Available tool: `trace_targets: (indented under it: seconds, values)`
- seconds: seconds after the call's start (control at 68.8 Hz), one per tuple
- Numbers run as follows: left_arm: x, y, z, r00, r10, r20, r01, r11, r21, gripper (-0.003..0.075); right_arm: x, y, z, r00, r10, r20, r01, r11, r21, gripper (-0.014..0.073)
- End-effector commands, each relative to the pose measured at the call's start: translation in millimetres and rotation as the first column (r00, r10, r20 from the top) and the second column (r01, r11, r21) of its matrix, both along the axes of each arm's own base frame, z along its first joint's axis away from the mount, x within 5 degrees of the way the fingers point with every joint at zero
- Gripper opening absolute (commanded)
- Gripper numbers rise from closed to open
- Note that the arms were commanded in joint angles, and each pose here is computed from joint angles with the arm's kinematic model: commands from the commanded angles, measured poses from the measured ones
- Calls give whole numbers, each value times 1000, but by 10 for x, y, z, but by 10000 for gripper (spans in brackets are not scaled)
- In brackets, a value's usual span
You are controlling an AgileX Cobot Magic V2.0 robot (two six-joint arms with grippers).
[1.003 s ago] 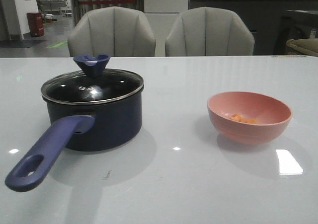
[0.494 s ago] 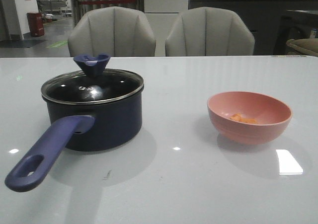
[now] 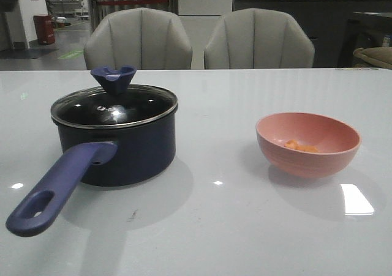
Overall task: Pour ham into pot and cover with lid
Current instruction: 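Lower the left gripper onto the purple lid knob and grasp it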
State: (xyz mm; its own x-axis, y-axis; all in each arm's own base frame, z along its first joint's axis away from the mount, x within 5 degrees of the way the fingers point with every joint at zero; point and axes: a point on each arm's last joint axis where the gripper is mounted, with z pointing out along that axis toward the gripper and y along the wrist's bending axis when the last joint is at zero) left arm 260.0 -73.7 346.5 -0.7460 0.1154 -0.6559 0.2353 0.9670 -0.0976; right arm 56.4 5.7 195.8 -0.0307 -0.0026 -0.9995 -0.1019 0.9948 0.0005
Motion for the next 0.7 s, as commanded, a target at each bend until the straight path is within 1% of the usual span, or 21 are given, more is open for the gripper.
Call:
trace_targets:
  seconds: [0.0,0.073,0.16,0.305,0.393,0.567,0.683]
  values:
    - [178,-256,200,997,-53,54,55,998,-36,558,-17,-5,87,996,-6,93,6,1000,1,149]
    - [305,-386,209,998,-56,28,57,998,-38,558,-17,-5,87,996,-6,93,6,1000,1,149]
    - [439,-541,224,998,-56,0,56,998,-15,558,-17,-5,87,996,-6,93,6,1000,1,149]
    - [638,-804,244,999,-29,-27,31,994,105,558,-17,-5,87,996,-6,93,6,1000,1,149]
    - [728,-925,217,998,-12,-55,20,988,153,558,-17,-5,87,996,-6,93,6,1000,1,149]
    - [892,-1053,88,986,47,-159,-18,984,175,558,-18,-5,88,996,-6,94,6,1000,1,149]
    - [964,-1092,19,978,82,-189,-49,983,175,558,-18,-5,88,996,-6,94,6,1000,1,149]
